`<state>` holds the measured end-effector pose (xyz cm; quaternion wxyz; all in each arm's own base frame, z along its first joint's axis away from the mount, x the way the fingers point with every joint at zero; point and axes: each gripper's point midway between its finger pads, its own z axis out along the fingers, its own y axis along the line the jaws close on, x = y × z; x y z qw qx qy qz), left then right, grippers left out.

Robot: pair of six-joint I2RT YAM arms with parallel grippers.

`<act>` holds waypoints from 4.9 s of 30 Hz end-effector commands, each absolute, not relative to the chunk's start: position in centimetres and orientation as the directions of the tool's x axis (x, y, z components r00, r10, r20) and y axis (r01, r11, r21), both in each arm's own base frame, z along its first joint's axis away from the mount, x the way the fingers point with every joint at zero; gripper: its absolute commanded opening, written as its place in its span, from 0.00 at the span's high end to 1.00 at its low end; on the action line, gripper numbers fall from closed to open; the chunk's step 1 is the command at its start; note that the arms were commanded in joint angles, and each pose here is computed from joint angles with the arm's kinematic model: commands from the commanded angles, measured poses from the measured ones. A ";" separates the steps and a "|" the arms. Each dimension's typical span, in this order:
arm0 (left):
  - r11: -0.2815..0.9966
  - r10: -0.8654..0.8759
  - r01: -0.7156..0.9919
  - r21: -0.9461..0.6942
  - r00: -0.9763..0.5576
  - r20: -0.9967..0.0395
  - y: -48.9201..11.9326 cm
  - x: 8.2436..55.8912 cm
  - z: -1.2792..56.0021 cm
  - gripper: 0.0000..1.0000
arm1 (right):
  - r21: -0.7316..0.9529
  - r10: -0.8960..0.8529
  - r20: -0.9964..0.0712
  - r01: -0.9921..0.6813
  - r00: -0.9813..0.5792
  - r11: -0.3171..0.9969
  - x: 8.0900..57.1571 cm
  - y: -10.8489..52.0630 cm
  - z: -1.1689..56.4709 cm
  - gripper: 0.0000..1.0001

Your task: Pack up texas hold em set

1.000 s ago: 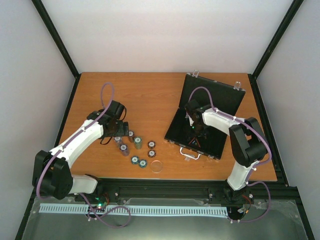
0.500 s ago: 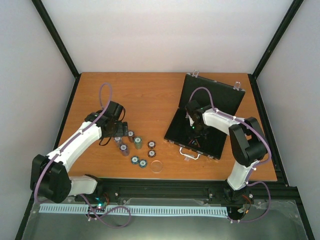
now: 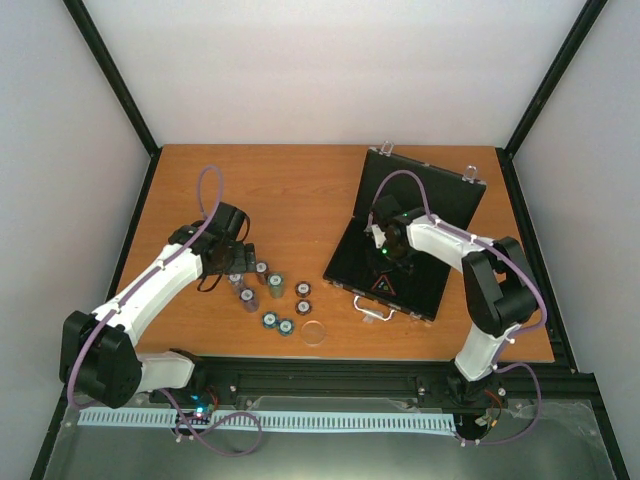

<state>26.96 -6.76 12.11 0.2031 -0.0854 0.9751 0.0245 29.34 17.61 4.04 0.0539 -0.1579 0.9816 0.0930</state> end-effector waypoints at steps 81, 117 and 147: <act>0.988 -0.153 -0.141 -0.068 -0.785 -0.601 -5.8 25.8 22.2 0.00 | 0.070 -0.745 -0.197 -0.767 -0.637 0.638 13.8 33.1 7.4 0.00; 0.994 -0.104 -0.092 -0.051 -0.800 -0.591 -5.9 25.1 22.0 0.00 | -0.017 -0.775 -0.063 -0.776 -0.629 0.631 13.5 34.3 1.2 0.22; 0.991 -0.132 -0.106 -0.079 -0.788 -0.601 -6.2 25.6 22.1 0.00 | -0.245 -0.444 -0.265 -0.385 -0.856 0.890 27.1 21.6 9.2 0.40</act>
